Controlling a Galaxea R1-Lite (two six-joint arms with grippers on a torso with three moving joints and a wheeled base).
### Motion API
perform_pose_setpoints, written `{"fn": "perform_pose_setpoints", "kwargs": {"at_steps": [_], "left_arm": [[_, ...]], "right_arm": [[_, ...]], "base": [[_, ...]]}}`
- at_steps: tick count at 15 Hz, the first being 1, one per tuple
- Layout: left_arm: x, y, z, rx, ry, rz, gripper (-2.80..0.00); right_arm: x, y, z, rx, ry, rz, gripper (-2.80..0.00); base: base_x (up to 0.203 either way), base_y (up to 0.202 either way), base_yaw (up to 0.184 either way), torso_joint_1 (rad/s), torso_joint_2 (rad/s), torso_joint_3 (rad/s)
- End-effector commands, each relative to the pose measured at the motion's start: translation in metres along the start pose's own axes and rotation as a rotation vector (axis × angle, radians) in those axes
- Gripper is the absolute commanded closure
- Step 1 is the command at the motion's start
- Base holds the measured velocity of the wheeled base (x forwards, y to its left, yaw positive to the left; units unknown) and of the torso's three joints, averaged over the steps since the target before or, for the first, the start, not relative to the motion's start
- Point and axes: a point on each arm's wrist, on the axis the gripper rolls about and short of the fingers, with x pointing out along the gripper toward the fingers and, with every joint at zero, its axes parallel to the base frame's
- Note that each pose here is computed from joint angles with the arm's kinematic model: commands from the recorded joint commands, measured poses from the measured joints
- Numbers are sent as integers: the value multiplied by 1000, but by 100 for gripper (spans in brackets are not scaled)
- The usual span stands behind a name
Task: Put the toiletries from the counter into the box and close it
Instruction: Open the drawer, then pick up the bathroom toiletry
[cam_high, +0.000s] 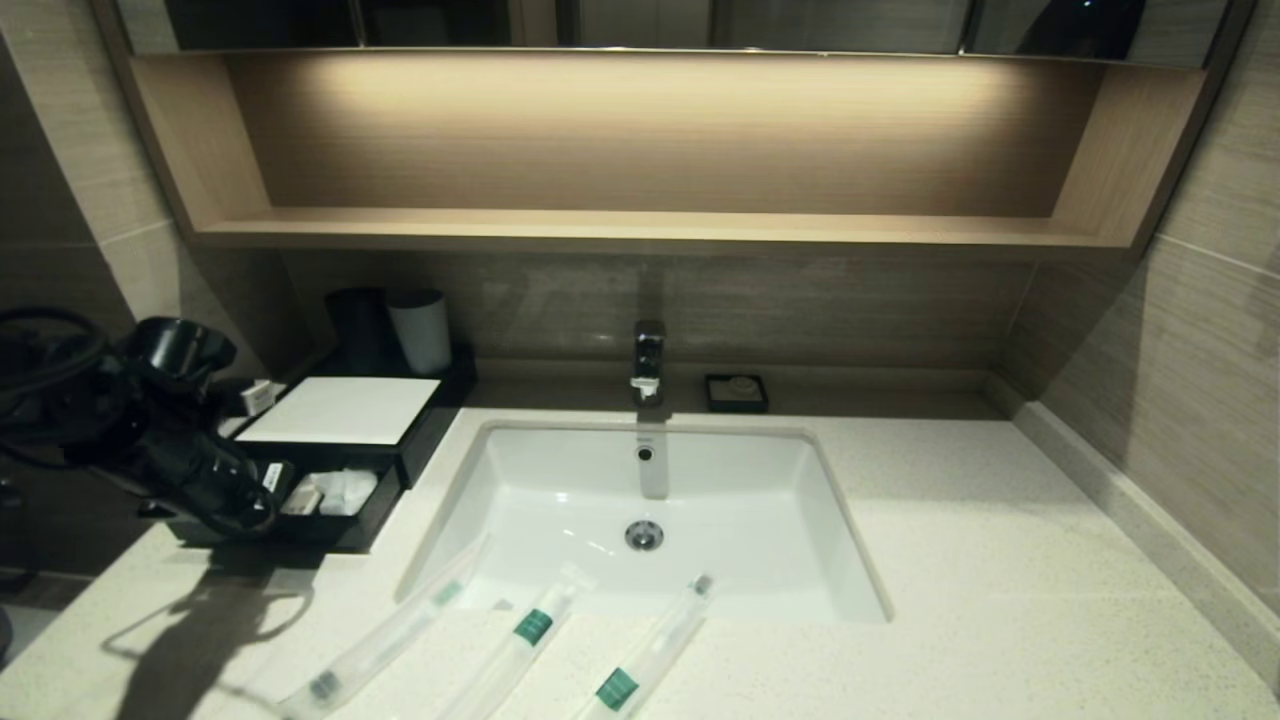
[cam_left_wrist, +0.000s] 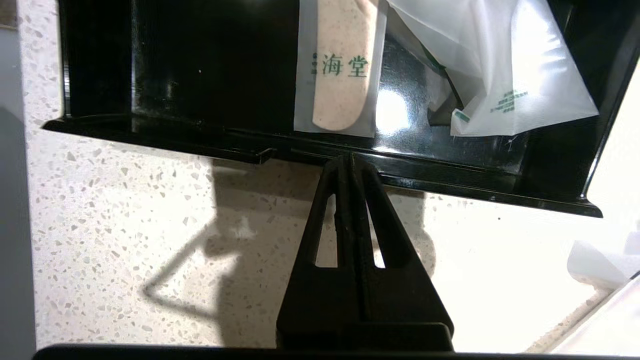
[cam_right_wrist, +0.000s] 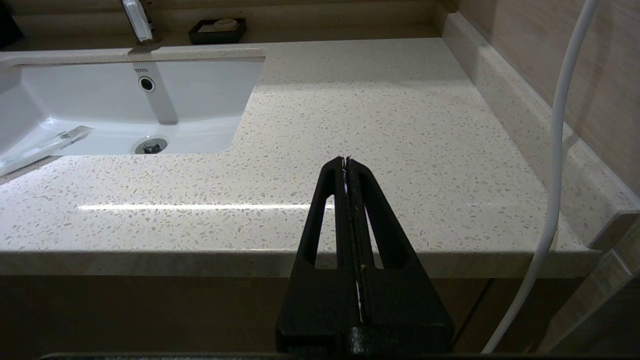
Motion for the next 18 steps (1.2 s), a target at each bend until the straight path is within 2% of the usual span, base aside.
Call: {"fn": "perform_pose_setpoints", "kwargs": {"at_steps": [1,4,9,13,16,18], "left_arm": [[-10,1,1,-3,-29,5,0],[-33,1,2,-5,-90,10,0],[-88,0,5,-7,-242,22,0],[-94,-6,5,-33,-238,4,0],[-120,-24,-8,13,-247,-48,0],[-134,-44,-24,80,-242,-134,0]], "right_arm": [[0,0,0,0,0,0,0],[0,0,0,0,0,0,0],[0,0,0,0,0,0,0],[0,0,0,0,0,0,0],[0,0,0,0,0,0,0],[0,0,0,0,0,0,0]], "base": [[0,0,0,0,0,0],[0,0,0,0,0,0],[0,0,0,0,0,0],[0,0,0,0,0,0],[0,0,0,0,0,0],[0,0,0,0,0,0]]}}
